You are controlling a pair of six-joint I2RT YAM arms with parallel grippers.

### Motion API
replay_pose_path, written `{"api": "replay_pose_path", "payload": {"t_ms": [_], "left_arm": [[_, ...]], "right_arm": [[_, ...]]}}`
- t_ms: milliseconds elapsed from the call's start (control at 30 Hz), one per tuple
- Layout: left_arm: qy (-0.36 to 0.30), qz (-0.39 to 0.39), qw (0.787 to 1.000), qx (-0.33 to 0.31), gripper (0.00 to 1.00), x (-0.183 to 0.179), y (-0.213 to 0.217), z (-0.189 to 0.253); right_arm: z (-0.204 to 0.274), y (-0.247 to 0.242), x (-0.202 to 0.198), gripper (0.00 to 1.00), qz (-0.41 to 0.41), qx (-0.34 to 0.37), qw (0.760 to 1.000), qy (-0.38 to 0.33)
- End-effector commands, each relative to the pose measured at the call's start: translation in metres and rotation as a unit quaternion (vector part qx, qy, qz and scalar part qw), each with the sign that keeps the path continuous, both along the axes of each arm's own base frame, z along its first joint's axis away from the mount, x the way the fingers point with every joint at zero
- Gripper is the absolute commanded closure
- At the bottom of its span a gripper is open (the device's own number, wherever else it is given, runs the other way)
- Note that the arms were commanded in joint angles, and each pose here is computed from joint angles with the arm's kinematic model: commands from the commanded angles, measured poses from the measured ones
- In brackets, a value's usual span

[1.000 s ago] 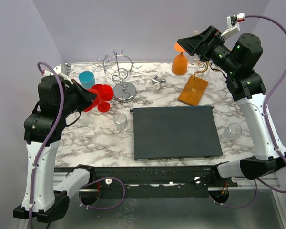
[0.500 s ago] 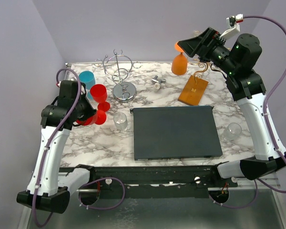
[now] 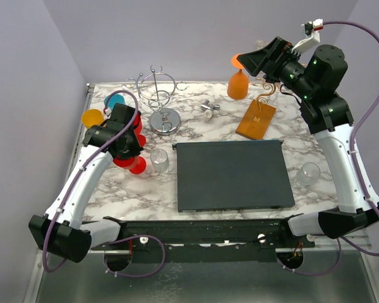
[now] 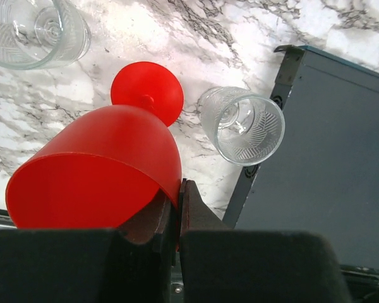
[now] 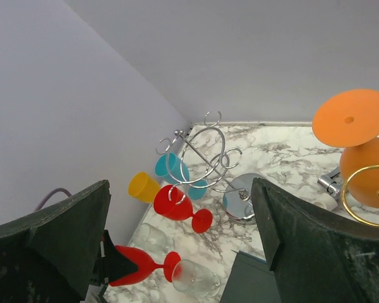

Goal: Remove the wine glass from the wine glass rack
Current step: Place the wine glass at the center of the board.

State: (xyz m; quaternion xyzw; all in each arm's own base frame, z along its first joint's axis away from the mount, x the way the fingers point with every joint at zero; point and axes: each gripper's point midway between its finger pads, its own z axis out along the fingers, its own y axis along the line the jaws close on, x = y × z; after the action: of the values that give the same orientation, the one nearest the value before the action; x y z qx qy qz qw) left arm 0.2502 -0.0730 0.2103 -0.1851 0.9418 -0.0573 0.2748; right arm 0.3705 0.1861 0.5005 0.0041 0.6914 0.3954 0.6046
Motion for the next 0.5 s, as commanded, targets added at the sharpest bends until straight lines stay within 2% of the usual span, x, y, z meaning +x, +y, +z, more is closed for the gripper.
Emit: {"api": "replay_pose_path", "payload": {"t_ms": [0,467], "left_arm": [[-0.003,0.004,0.999,0.050,1.00,0.011,0.003,-0.009],[0.037,-0.032,0.996,0.071,1.00,0.019,-0.005,-0.034]], "right_arm": [[0.018,-0.010,-0.012,0.00,-0.015,-0.005,1.000,-0.023],[0.017,-0.013,-0.014,0.00,-0.023,-0.013,0.999,-0.021]]}}
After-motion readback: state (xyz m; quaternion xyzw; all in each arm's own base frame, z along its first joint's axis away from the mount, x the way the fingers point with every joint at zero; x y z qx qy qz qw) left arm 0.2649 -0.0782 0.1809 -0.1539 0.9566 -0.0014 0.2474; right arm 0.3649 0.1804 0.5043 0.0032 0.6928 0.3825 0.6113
